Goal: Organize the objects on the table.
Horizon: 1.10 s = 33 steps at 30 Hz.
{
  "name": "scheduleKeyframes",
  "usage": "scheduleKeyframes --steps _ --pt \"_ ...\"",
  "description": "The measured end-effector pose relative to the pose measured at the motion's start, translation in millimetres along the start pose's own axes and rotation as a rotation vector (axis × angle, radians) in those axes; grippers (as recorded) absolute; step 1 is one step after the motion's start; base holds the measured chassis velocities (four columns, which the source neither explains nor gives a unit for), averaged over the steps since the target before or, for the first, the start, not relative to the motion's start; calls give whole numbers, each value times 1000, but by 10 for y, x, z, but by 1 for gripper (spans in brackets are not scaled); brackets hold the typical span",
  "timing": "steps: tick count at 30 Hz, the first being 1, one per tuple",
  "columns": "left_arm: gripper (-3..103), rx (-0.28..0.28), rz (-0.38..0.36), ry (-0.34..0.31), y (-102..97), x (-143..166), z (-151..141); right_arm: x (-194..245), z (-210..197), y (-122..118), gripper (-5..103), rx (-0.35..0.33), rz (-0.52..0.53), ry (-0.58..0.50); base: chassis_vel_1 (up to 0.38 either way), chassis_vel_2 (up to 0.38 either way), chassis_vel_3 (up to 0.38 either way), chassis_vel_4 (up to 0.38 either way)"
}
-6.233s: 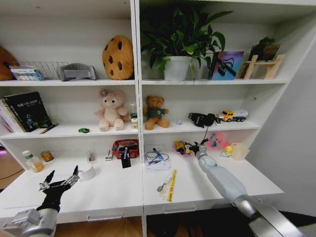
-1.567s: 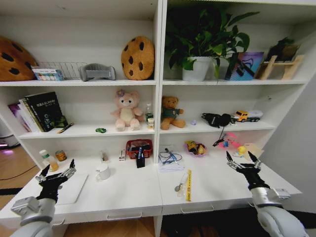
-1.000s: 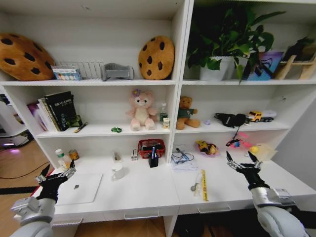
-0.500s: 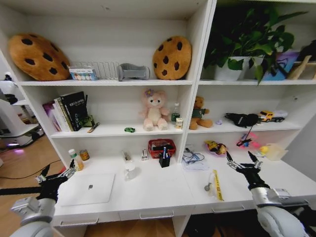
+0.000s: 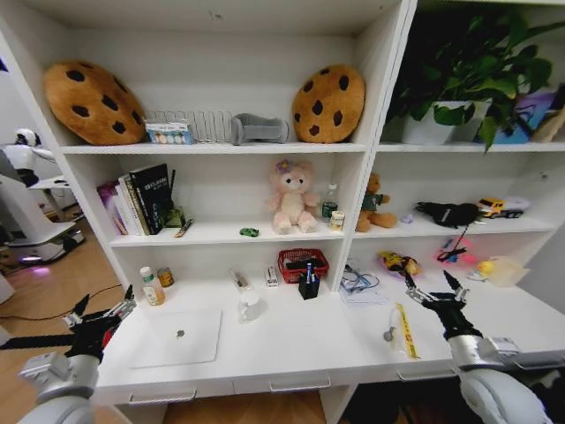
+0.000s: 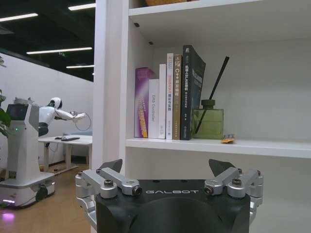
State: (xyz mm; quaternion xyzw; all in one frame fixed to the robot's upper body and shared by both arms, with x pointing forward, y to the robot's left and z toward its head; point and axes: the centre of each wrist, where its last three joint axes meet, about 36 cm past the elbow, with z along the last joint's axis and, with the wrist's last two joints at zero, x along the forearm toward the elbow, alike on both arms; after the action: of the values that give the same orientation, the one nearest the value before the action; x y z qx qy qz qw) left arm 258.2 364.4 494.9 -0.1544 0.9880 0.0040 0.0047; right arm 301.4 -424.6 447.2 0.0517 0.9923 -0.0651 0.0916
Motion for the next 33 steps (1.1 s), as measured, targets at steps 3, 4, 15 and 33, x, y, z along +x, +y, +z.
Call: scheduleKeyframes --steps 3,4,15,33 --pt "100 0 0 0 0 0 0 0 0 0 100 0 0 0 92 81 -105 -81" --pt "100 0 0 0 0 0 0 0 0 0 100 0 0 0 113 95 -113 -102" --pt "100 0 0 0 0 0 0 0 0 0 100 0 0 0 171 175 -175 -168" --pt "100 0 0 0 0 0 0 0 0 0 100 0 0 0 71 71 -72 -70"
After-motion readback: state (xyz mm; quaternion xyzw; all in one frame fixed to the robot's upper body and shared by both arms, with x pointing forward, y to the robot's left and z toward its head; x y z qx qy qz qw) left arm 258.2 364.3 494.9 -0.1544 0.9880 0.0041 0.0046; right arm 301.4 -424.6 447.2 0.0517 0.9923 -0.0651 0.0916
